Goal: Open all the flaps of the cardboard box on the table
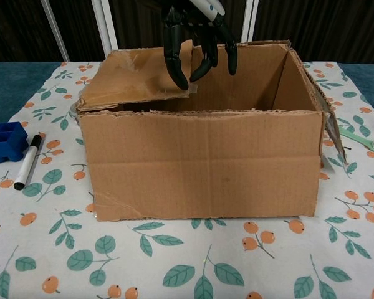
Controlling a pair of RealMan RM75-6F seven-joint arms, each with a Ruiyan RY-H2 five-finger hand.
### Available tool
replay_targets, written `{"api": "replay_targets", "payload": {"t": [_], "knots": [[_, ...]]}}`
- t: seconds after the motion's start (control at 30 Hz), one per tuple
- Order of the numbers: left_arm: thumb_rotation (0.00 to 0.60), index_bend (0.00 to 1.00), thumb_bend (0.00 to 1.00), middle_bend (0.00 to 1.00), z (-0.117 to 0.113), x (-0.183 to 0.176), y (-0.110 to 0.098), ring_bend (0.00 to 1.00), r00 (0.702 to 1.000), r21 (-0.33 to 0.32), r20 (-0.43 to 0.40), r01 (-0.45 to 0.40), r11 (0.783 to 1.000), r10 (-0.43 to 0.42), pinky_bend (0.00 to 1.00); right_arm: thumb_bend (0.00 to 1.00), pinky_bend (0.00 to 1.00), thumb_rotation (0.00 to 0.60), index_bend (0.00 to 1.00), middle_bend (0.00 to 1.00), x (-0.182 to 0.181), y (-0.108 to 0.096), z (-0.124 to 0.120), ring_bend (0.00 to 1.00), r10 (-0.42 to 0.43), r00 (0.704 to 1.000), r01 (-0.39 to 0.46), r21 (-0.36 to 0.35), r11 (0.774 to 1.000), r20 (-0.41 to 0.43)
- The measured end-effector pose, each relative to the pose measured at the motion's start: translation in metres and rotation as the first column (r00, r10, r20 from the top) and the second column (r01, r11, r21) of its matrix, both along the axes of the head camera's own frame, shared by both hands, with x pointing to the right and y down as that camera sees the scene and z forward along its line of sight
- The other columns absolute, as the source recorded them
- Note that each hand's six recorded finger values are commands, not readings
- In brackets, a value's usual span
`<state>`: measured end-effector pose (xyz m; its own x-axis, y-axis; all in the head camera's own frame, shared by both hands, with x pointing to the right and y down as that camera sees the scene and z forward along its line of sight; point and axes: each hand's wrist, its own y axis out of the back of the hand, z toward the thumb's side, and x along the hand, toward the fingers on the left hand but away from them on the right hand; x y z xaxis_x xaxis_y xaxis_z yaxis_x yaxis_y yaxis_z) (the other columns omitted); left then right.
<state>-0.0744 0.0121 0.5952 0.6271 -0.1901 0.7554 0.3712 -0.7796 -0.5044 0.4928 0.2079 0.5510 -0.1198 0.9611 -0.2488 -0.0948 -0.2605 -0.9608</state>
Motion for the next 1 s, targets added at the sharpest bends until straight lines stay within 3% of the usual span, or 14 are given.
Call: {"api": "replay_targets", "payload": {"t": [0.4,1.0], "knots": [[0.6,0.23,0.17,0.59,-0.006,-0.003,-0.001,0.13,1.0,0.01,0.02,0.009,1.0,-0.009,0.0,0.24,0.23,0.6,0.06,0.22,0.001,-0.001,-0.001,0.17,0.009,1.0,-0.009,0.003,1.0,0.007],[0.6,0.24,0.17,0.61,-0.026,-0.025,-0.019,0.15,0.996,0.039,0.027,0.08,0.996,-0.081,0.0,0.24,0.23,0.6,0.06,0.22,0.0,-0.001,0.0,0.17,0.01,1.0,-0.01,0.004,1.0,0.017]]}}
